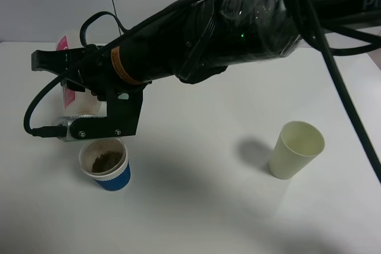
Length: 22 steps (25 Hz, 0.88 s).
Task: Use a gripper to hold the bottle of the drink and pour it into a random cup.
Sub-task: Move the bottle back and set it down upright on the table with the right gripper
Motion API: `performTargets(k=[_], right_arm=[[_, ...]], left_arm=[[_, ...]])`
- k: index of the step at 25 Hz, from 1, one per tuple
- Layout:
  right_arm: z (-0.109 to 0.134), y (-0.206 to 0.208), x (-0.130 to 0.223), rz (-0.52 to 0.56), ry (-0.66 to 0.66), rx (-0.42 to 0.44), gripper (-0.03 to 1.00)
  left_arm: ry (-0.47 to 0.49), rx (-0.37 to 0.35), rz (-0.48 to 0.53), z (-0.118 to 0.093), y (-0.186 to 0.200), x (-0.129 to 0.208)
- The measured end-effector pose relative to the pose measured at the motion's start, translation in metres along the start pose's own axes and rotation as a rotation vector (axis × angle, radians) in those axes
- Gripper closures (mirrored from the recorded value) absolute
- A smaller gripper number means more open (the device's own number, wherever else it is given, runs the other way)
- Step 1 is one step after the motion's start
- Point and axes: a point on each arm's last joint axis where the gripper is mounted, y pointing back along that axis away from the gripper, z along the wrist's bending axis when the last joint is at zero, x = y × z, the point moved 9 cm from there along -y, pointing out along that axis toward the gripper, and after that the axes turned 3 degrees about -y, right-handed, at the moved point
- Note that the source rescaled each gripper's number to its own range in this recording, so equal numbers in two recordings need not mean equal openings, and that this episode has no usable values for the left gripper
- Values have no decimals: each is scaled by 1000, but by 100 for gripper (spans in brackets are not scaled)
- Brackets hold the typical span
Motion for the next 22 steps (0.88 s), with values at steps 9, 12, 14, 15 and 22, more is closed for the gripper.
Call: performTargets(k=[9, 12, 14, 15, 22], right_arm=[[-2, 0, -2, -3, 4, 3, 96], [-2, 0, -2, -3, -34, 3, 96], [-1, 0, -1, 0, -79, 1, 96], [-1, 0, 0, 4, -112, -2, 96], [7, 1, 7, 36, -474, -18, 96]], left_arm=[[0, 0, 0, 0, 0, 0], [0, 0, 0, 0, 0, 0], [0, 0, 0, 0, 0, 0], [0, 0, 0, 0, 0, 0], [0, 0, 0, 0, 0, 0]])
